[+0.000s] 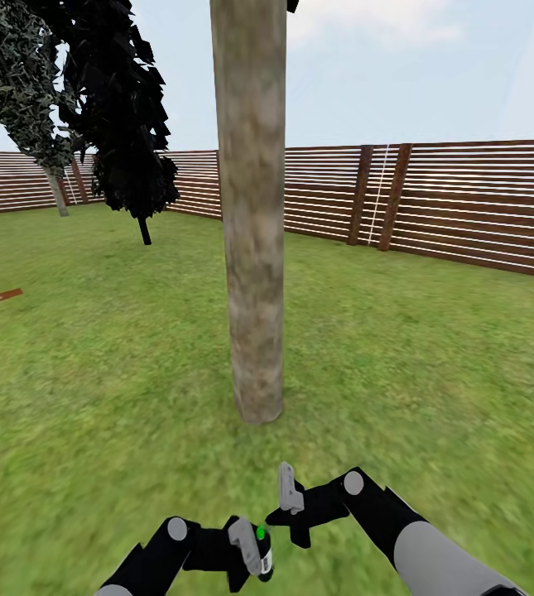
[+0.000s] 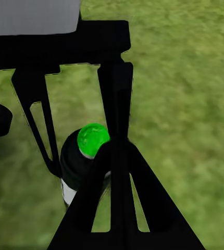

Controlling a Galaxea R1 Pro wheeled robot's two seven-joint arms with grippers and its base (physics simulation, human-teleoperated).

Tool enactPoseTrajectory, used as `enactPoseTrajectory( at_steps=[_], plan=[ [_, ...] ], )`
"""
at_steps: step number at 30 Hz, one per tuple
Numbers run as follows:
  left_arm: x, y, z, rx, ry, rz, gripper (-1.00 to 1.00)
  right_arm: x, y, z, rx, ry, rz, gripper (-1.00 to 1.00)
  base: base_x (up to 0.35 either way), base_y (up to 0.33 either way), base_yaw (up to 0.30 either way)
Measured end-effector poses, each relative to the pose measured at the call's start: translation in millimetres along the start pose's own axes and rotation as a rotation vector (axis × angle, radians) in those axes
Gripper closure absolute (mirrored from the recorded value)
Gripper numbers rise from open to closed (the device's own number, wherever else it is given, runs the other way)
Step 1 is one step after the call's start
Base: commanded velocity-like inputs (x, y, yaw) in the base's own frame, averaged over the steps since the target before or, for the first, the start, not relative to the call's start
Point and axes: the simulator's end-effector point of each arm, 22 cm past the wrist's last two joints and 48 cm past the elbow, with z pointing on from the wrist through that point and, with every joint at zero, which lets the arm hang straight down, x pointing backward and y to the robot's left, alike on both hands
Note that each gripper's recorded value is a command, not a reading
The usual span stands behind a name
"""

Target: In the garden, pick up the pesticide atomizer on the floor and spray pesticide onto both trees until each tree trunk is fully covered.

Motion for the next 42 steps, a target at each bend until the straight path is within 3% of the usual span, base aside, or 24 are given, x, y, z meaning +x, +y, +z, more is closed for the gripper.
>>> enactPoseTrajectory(
  at_steps=[7, 10, 12, 14, 15, 17, 20, 22, 24, 25, 26, 28, 31, 33, 35, 36, 39, 42],
  plan=[
    [80, 47, -63.3, -0.090, 0.133, -0.013, 1.00, 1, 1, -0.2, -0.001, 0.002, 0.001, 1.00, 0.000, 0.000, 0.000],
    [103, 65, -89.9, -0.134, 0.164, -0.029, 1.00, 5, 0, -2.4, 0.002, 0.007, 0.005, 1.00, 0.000, 0.000, 0.000],
    [112, 85, -106.0, -0.207, 0.167, -0.060, 1.00, 17, 2, -7.0, 0.007, 0.020, 0.029, 1.00, 0.000, 0.000, 0.000],
    [114, 109, -116.0, -0.317, 0.157, -0.082, 1.00, 39, 11, -9.6, 0.007, 0.045, 0.085, 1.00, 0.000, 0.000, 0.000],
    [113, 118, -119.0, -0.359, 0.151, -0.089, 1.00, 50, 9, -9.6, 0.038, 0.057, 0.114, 1.00, 0.000, 0.000, 0.000],
    [108, 137, -125.6, -0.456, 0.117, -0.123, 1.00, 70, -7, -10.0, 0.162, 0.088, 0.161, 1.00, 0.000, 0.000, 0.000],
    [87, 176, -137.6, -0.691, -0.004, -0.248, 1.00, 104, -25, -17.5, 0.343, 0.143, 0.233, 1.00, 0.000, 0.000, 0.000],
    [83, 196, -150.8, -0.839, -0.055, -0.326, 1.00, 125, -38, -29.4, 0.490, 0.141, 0.350, 1.00, 0.000, 0.000, 0.000],
    [77, 200, -147.9, -0.940, -0.084, -0.394, 1.00, 141, -66, -55.7, 0.706, 0.105, 0.506, 1.00, 0.000, 0.000, 0.000],
    [78, 195, -140.0, -0.957, -0.085, -0.421, 1.00, 150, -75, -68.6, 0.794, 0.097, 0.562, 1.00, 0.000, 0.000, 0.000],
    [80, 188, -130.0, -0.957, -0.079, -0.447, 1.00, 160, -78, -78.4, 0.863, 0.097, 0.609, -1.00, 0.000, 0.000, 0.000],
    [90, 176, -117.4, -0.951, -0.076, -0.520, 1.00, 185, -61, -85.7, 0.938, 0.133, 0.679, -1.00, 0.000, 0.000, 0.000],
    [101, 175, -121.0, -0.975, -0.119, -0.641, 1.00, 228, -32, -108.2, 1.047, 0.213, 0.747, -1.00, 0.000, 0.000, 0.000],
    [101, 177, -124.1, -0.985, -0.137, -0.666, 1.00, 259, -9, -130.1, 1.147, 0.222, 0.886, -1.00, 0.000, 0.000, 0.000],
    [98, 179, -125.3, -0.986, -0.143, -0.664, 1.00, 286, 4, -160.4, 1.253, 0.211, 1.017, -1.00, 0.300, 0.000, 0.000],
    [100, 179, -125.6, -0.987, -0.140, -0.667, 1.00, 286, 4, -159.0, 1.252, 0.209, 1.022, -1.00, 0.334, 0.000, 0.000],
    [118, 169, -118.7, -0.951, -0.045, -0.731, 1.00, 283, 4, -154.5, 1.248, 0.204, 1.027, -1.00, 0.337, 0.000, 0.000],
    [122, 168, -117.7, -0.938, -0.013, -0.750, 1.00, 283, 3, -155.3, 1.251, 0.201, 1.027, -1.00, 0.338, 0.000, -0.022]
  ],
)
